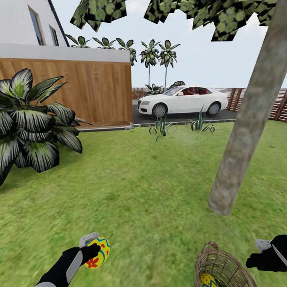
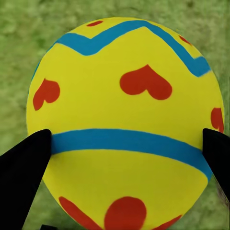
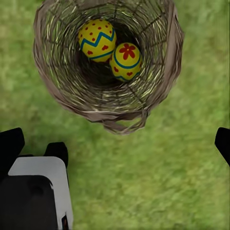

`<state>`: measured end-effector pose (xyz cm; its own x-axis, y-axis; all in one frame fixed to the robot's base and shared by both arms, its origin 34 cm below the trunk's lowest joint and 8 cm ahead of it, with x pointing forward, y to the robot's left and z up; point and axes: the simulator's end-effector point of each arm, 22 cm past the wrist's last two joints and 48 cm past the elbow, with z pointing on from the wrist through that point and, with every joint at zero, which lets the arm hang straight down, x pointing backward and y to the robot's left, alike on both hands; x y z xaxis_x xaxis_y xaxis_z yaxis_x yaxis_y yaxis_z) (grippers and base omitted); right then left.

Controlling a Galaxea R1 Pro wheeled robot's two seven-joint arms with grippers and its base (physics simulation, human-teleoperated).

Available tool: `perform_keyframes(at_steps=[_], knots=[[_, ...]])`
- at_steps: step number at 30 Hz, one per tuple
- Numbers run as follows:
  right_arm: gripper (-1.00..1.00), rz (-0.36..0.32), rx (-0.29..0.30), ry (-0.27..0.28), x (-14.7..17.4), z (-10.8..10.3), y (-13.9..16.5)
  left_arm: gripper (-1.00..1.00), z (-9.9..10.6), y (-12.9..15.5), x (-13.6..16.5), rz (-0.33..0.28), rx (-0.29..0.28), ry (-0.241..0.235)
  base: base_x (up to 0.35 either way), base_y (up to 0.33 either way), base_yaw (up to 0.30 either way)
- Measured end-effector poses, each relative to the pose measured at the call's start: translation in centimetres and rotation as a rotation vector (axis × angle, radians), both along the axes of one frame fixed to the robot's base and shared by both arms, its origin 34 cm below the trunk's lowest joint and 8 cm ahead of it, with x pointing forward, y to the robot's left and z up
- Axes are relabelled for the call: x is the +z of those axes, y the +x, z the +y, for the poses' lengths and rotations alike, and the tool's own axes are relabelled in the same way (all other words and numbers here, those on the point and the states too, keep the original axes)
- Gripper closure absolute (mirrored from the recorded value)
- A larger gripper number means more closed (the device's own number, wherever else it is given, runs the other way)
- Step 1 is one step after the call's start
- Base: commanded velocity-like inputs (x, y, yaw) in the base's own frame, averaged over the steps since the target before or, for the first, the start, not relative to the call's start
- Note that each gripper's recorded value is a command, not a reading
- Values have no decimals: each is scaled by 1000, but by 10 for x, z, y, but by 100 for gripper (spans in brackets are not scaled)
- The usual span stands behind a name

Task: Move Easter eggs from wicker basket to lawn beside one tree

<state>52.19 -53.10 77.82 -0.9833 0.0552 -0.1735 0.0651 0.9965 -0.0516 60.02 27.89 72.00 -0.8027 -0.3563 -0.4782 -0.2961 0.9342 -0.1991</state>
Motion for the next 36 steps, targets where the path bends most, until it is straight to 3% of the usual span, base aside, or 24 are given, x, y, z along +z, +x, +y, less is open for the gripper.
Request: perform_keyframes(at_steps=[16,33,36], knots=[[-100,0,0,0,11,0,-3,100,1,-4,11,2,1,1,321,-24,0],[-100,3,2,-2,22,0,-7,100,4,-4,25,-8,9,0,23,-3,0],[-100,3,2,-1,23,0,-7,100,-3,-3,26,-18,-6,-24,224,-107,0]])
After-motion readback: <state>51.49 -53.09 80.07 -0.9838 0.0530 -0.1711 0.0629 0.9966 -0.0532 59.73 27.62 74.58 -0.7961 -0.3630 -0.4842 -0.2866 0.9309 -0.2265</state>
